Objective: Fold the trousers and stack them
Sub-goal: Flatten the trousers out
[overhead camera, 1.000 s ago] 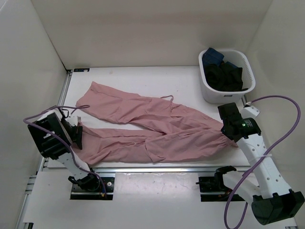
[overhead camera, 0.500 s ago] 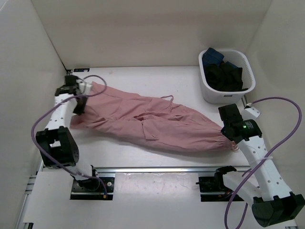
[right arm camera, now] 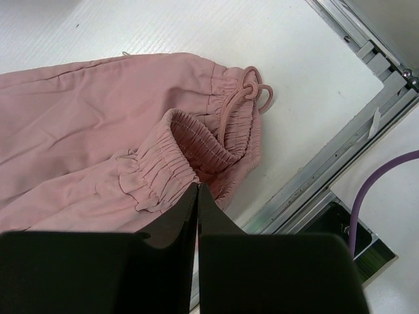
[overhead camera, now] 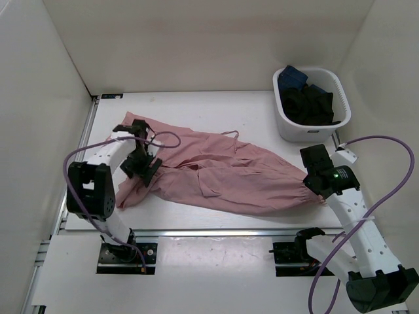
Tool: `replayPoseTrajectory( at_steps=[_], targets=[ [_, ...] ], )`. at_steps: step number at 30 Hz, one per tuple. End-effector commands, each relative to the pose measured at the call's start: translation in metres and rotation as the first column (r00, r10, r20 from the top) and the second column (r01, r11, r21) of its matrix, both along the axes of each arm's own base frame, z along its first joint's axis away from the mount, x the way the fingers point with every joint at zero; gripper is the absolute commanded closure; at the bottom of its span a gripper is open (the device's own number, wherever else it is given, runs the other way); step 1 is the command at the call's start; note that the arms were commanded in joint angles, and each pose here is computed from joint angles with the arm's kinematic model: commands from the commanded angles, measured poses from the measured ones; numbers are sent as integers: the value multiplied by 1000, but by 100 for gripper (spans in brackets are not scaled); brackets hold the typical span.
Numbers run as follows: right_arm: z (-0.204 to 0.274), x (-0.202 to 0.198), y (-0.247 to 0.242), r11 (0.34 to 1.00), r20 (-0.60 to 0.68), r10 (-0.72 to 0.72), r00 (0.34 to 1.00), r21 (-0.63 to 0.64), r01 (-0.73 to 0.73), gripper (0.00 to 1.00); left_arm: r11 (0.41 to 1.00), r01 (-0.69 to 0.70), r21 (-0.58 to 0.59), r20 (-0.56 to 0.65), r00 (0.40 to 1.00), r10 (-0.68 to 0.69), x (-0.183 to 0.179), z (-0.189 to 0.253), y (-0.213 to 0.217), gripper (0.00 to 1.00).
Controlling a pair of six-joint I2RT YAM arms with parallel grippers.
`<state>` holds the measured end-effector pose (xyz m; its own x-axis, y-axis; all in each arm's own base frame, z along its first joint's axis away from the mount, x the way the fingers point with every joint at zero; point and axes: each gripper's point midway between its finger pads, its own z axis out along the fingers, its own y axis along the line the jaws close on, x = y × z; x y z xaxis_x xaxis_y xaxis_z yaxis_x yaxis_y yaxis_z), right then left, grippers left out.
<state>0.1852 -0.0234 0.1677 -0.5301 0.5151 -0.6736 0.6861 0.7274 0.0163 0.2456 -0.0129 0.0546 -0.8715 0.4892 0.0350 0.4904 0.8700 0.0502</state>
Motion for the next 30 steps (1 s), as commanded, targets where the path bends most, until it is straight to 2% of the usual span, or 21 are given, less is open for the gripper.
replayPoseTrajectory(
  at_steps=[1,4,6,10,11,16,19,22,24,28,30],
  targets=[
    [-3,-4,-4,1000,-8,-21,1000,-11,21,100,978,73,-198,188,982,-35,26,73,-36,13],
    [-4,-3,-4,1000,-12,-27,1000,-9,27,100,962,153,-226,301,950,-81,30,115,-42,12],
    [-6,-5,-4,1000,-31,-28,999,-15,27,100,970,133,-203,327,943,-61,31,121,-32,12],
    [-9,-9,-8,999,-35,-44,998,-34,43,100,991,-42,-128,374,923,87,44,114,24,17],
    [-11,-11,-9,998,-32,-51,998,-30,50,100,988,-118,-96,375,915,146,42,110,48,20],
    [-18,-19,-13,998,-6,-62,998,-27,62,100,952,-304,-42,305,903,302,30,69,114,20],
    [-22,-22,-13,997,-9,-69,998,-25,69,100,928,-351,-121,270,888,371,30,53,128,25],
    [-29,-23,-12,998,-21,-65,998,-19,64,100,928,-269,-257,237,914,330,36,46,106,25],
    [-33,-24,-10,998,-30,-68,997,-10,68,100,923,-213,-321,248,921,299,41,47,95,18],
    [-32,-26,-11,997,6,-76,997,7,76,100,889,-184,-419,193,939,285,37,29,75,16],
    [-37,-29,-12,997,1,-76,997,5,76,100,861,-209,-463,113,950,291,31,12,66,16]
  ],
)
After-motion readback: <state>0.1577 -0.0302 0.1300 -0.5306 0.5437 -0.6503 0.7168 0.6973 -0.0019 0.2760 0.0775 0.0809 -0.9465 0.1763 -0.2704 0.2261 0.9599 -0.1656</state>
